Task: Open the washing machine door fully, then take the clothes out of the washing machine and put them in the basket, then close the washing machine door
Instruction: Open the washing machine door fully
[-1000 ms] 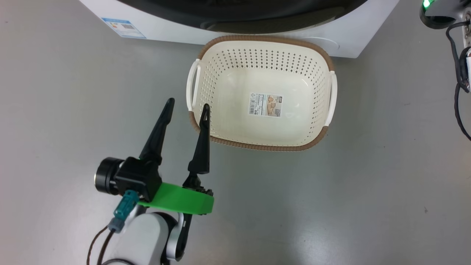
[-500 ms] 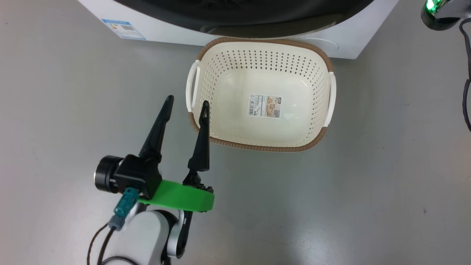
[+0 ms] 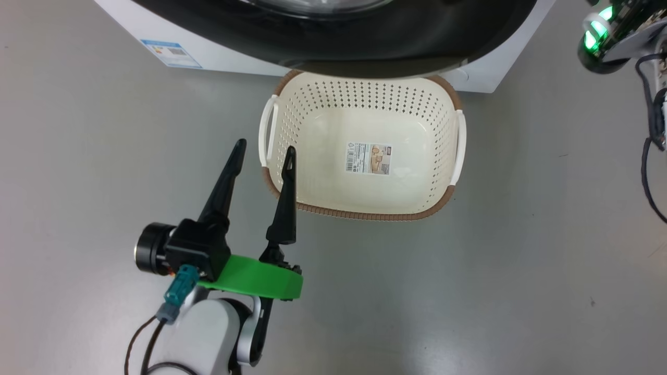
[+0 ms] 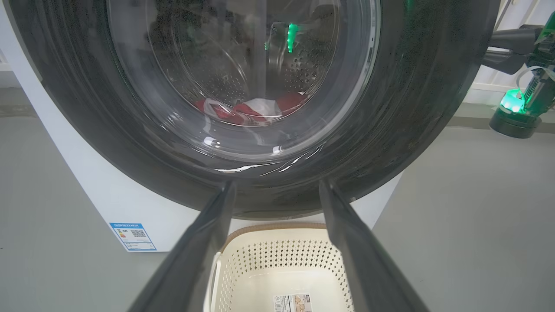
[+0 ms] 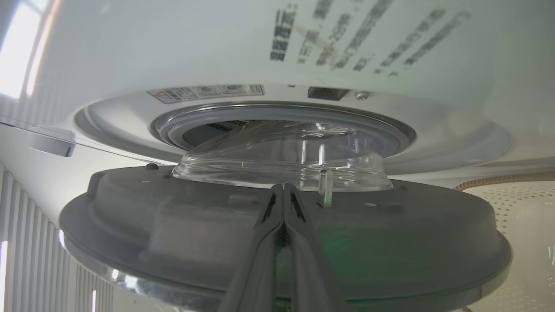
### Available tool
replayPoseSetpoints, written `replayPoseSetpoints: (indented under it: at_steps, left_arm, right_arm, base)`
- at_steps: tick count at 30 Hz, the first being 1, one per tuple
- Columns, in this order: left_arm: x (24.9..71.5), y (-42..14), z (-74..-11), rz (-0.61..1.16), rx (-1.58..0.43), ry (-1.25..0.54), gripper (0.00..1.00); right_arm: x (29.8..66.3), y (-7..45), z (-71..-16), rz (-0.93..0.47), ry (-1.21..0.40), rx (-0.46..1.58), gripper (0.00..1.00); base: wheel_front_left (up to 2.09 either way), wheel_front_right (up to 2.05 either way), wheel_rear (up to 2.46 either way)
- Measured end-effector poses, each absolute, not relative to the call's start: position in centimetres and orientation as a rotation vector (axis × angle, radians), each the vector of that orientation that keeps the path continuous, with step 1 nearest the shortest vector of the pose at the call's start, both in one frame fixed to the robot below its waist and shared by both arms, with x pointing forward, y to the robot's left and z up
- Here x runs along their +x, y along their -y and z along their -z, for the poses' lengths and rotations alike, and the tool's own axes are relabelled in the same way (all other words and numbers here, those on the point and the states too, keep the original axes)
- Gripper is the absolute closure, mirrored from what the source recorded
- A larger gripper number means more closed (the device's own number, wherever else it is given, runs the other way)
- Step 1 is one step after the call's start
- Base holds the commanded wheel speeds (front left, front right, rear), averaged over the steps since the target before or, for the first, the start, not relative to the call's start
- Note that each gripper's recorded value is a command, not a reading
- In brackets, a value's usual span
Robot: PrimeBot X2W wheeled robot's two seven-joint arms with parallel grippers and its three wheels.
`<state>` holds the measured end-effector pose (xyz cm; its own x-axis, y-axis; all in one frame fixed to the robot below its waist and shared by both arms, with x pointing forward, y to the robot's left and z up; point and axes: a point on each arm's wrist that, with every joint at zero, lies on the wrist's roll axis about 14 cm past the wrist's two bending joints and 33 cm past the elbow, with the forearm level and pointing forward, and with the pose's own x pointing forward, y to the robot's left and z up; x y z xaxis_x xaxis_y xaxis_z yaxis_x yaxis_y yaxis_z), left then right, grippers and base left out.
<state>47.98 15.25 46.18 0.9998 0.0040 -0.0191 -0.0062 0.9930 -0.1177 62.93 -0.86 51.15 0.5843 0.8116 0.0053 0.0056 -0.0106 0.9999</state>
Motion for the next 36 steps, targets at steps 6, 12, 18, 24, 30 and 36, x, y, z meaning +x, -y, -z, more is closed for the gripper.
replayPoseSetpoints:
  at_steps: [6, 12, 18, 24, 30, 36]
  left_arm:
    - [47.9, -15.1, -46.6, -0.001, -0.119, -0.01, 0.0]
    - [47.8, -14.9, -47.2, 0.004, -0.121, 0.003, 0.0]
    - [47.6, -15.0, -47.7, 0.002, -0.121, 0.012, 0.0]
    - [47.4, -15.1, -48.4, 0.0, -0.12, 0.024, 0.0]
    - [47.0, -15.3, -48.4, -0.006, -0.12, 0.021, 0.0]
    - [46.7, -15.3, -48.3, -0.006, -0.121, 0.017, 0.0]
  right_arm:
    - [61.6, 0.5, -51.1, -0.758, -0.761, 1.452, 1.0]
    - [60.2, 0.3, -51.1, -0.777, -0.779, 1.457, 1.0]
    - [58.9, 0.1, -50.9, -0.787, -0.799, 1.469, 1.0]
    - [58.1, 0.0, -50.8, -0.781, -0.803, 1.482, 1.0]
    - [58.0, 0.0, -51.2, -0.766, -0.776, 1.511, 1.0]
    - [58.8, 1.1, -52.2, -0.73, -0.678, 1.567, 1.0]
  base:
    - [0.0, 0.0, 0.0]
    - [0.0, 0.0, 0.0]
    - [0.0, 0.0, 0.0]
    - [0.0, 0.0, 0.0]
    - [0.0, 0.0, 0.0]
    - [0.0, 0.0, 0.0]
